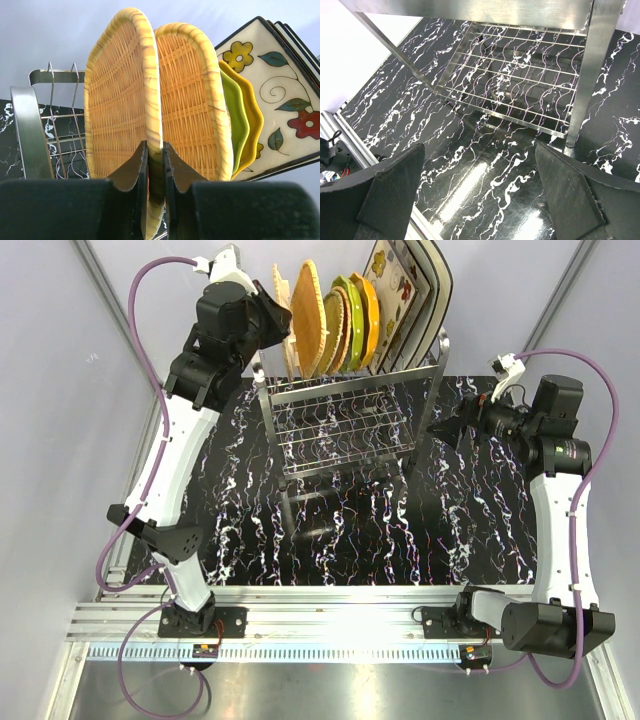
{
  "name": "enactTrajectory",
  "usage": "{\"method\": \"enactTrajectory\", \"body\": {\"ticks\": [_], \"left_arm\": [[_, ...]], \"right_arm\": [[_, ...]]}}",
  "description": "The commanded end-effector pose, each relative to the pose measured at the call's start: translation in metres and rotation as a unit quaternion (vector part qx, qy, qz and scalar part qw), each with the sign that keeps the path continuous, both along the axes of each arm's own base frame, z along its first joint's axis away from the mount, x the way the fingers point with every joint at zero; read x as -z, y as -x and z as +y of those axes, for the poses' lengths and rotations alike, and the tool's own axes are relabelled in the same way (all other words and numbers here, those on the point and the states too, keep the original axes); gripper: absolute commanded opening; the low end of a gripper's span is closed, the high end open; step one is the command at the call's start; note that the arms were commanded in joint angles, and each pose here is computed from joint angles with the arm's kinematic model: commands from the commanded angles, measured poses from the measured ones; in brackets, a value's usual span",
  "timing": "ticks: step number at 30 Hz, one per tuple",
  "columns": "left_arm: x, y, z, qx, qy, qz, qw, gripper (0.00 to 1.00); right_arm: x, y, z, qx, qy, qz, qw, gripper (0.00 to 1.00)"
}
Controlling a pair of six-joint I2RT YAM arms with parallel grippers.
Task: Unload the plates from the dish rack
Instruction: Grab a plate with the left arm
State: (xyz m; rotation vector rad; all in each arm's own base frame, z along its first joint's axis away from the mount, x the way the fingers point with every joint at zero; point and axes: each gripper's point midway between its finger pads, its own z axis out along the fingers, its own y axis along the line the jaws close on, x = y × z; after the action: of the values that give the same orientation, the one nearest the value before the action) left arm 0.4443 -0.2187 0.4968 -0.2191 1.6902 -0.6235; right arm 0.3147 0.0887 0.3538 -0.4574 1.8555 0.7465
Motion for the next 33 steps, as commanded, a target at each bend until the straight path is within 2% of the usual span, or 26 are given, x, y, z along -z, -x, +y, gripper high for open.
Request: {"method": "enactTrajectory", "body": {"ticks": [1,16,25,33], "left_arm": [[-0.050,0.009,0.001,0.006,0.030,-0.071,0.997,0.00],[-0.123,0.041,0.018,-0.002,0.140,-0.154,0.978,0.00],[-0.128,0.046,0.024,-0.008,0.149,-0.166,0.975,0.00],[-0.147,0.065,0.033,-0.003,0.156,-0.189,0.969,0.00]], "right_arm": [[-0.022,0.007,0.006,-0.015,-0.008,-0.035,0.999,1.00],[-0.030,0.009,0.009,-0.019,-0.016,-0.040,0.999,1.00],[-0.031,0.011,0.009,-0.018,-0.017,-0.040,0.999,1.00],[-0.034,0.011,0.010,-0.021,-0.020,-0.042,0.999,1.00]]}}
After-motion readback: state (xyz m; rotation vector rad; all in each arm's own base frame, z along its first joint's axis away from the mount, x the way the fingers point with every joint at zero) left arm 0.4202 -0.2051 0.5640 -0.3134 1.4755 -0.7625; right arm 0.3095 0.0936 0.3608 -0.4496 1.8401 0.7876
